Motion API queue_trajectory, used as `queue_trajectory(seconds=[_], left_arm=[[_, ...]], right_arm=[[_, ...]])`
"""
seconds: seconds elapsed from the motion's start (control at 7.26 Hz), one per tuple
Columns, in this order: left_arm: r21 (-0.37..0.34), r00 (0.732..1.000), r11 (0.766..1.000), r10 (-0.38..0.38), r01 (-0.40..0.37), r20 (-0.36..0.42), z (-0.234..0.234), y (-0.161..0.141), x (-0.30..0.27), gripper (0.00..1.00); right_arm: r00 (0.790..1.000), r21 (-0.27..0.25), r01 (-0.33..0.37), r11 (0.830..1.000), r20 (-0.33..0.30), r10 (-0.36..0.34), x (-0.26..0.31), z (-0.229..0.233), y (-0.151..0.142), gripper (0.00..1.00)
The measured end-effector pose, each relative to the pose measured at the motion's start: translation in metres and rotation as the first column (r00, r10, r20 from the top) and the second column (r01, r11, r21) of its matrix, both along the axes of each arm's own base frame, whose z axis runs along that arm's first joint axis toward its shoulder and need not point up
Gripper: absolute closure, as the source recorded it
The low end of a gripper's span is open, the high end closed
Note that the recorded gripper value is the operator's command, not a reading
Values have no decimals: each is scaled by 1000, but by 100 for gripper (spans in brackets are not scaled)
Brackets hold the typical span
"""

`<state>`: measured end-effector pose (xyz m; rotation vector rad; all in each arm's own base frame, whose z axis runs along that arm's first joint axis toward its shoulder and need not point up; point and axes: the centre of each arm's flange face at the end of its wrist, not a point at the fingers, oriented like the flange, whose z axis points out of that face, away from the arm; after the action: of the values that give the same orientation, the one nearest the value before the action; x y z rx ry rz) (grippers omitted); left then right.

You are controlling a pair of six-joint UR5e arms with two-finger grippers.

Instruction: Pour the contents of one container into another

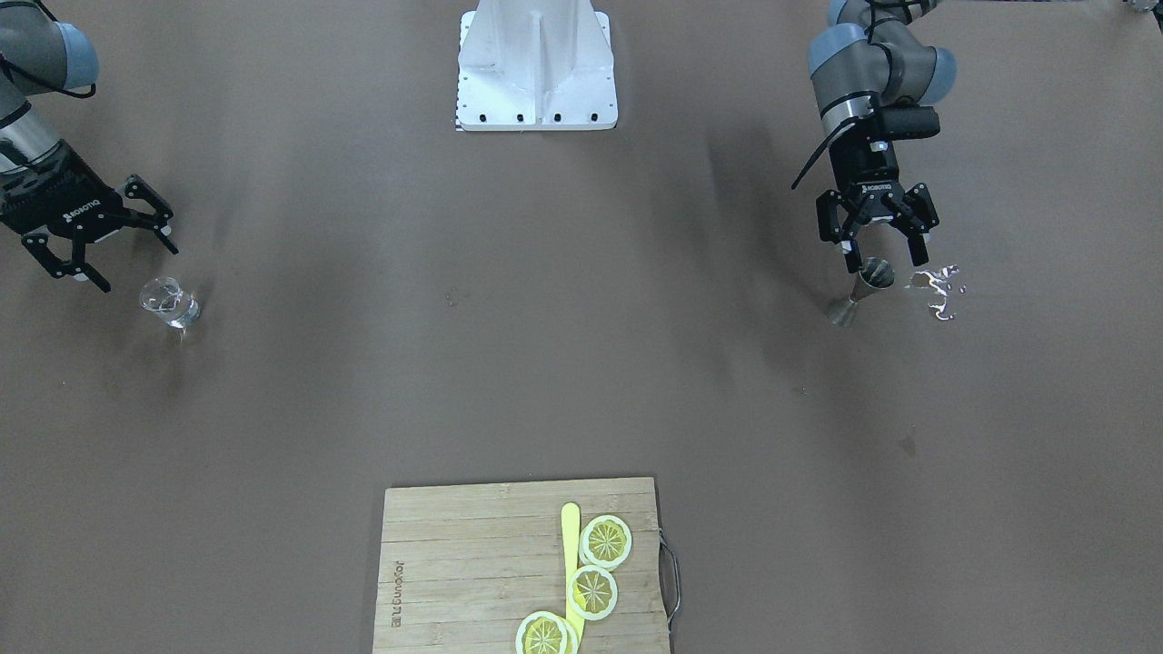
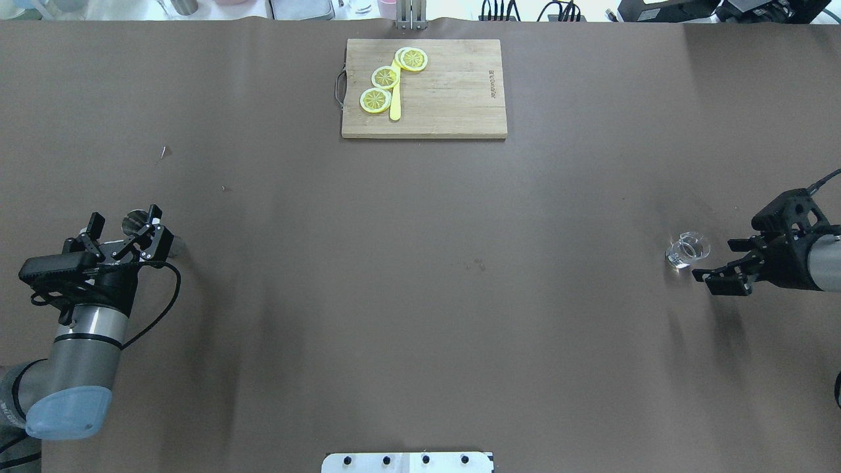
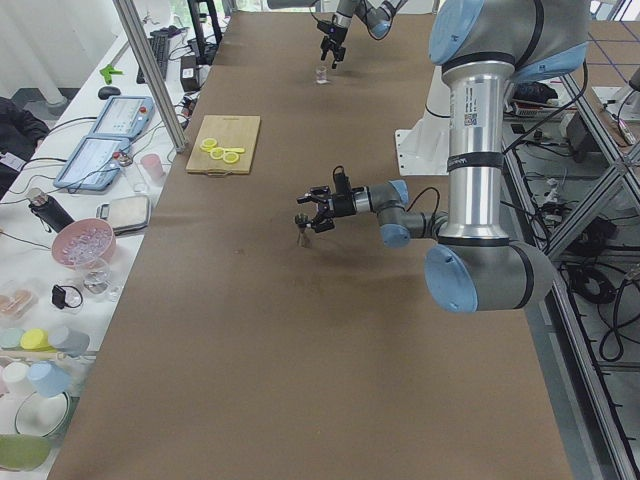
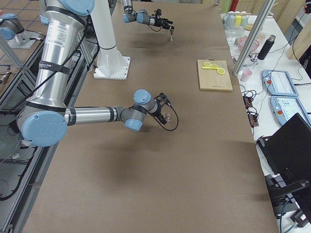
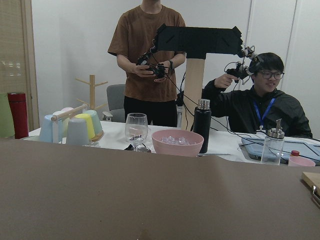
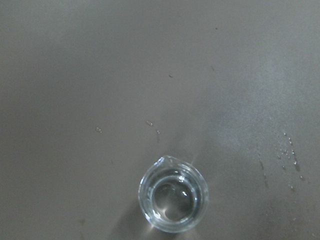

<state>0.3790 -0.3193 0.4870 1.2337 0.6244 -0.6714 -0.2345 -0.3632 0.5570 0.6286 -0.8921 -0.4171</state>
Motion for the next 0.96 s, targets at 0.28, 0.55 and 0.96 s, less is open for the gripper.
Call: queue_trajectory(seconds=[0.28,0.55,0.96], left_arm=[[1,1000,1000,-6,6,5,12,2,10,3],[-3,1000,1000,-10,10,3,21,0,21,3],[-8,1000,1000,-13,13,11,34,-4,42,5]], right_arm=[[1000,42,27,999,-9,-27,-7,-3,-1,0],[998,81,61,995,-38,-59,-8,4,-1,0],[997,83,72,994,-37,-69,-12,6,-4,0]])
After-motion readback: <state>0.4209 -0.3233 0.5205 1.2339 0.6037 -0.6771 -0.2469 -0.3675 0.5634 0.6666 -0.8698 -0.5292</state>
